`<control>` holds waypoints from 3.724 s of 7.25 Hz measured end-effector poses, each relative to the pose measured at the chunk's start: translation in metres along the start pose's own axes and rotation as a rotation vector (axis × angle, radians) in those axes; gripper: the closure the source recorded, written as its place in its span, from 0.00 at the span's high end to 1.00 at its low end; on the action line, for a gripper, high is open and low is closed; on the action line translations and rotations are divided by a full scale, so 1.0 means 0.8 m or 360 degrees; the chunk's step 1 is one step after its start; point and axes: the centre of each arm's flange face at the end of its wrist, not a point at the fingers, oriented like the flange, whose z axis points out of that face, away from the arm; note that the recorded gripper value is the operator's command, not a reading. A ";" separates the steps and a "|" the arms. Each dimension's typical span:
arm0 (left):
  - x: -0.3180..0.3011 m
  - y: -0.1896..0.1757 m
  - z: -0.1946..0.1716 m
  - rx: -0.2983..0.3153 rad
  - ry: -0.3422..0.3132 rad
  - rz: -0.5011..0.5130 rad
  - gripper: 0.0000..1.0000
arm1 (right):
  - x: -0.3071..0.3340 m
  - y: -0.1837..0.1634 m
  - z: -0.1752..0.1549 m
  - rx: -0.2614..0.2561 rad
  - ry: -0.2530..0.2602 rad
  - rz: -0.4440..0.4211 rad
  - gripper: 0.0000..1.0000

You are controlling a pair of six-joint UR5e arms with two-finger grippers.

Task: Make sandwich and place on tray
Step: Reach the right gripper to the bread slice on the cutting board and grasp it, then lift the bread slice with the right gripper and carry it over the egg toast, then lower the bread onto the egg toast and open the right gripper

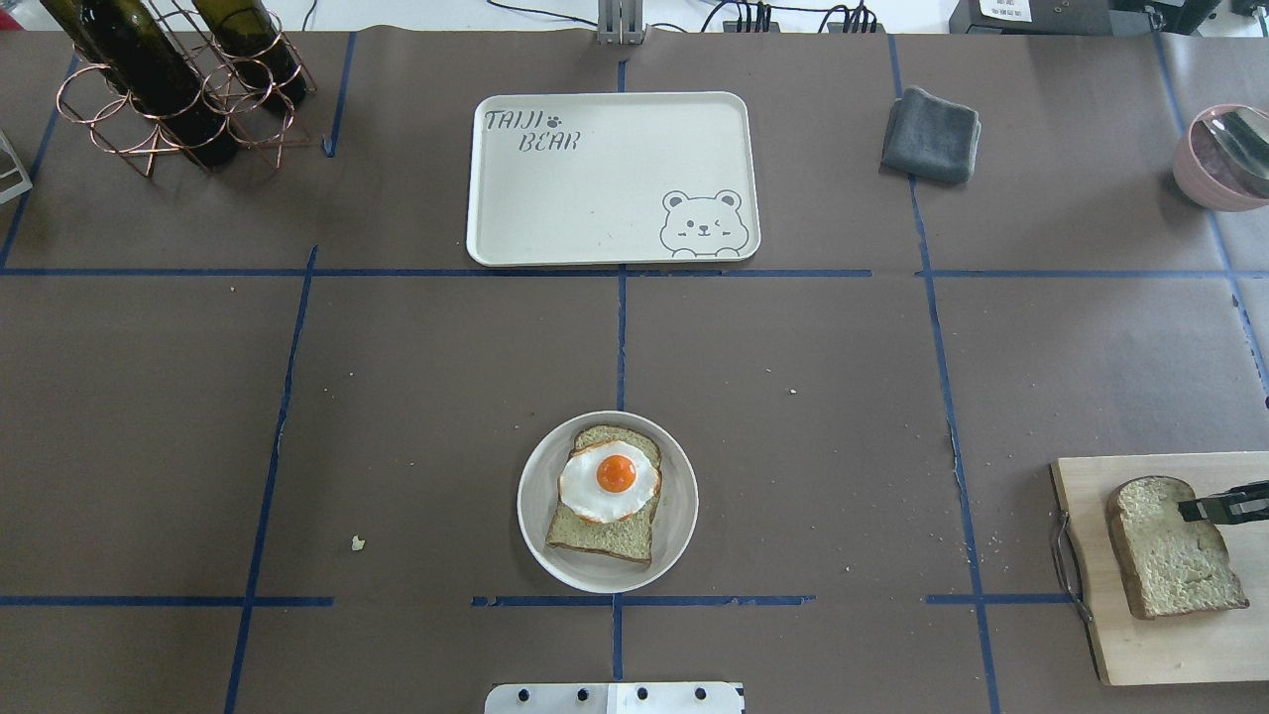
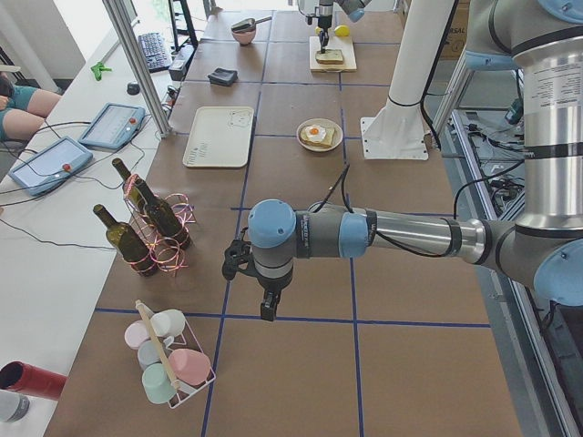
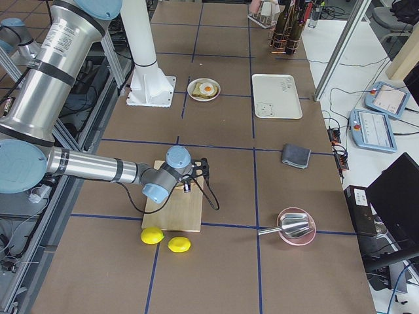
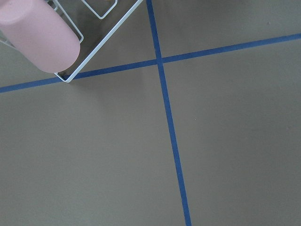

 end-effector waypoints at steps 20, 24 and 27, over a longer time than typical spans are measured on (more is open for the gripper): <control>0.002 -0.003 -0.002 0.0008 0.0008 0.0006 1.00 | -0.592 -0.201 0.119 0.0199 -0.0736 0.0262 0.00; 0.001 -0.003 -0.001 0.0008 0.0008 0.0006 1.00 | -0.594 -0.192 0.148 0.0226 -0.0681 0.0319 0.78; 0.001 -0.003 -0.001 0.0008 0.0008 0.0006 1.00 | -0.585 -0.196 0.152 0.0221 -0.0628 0.0338 1.00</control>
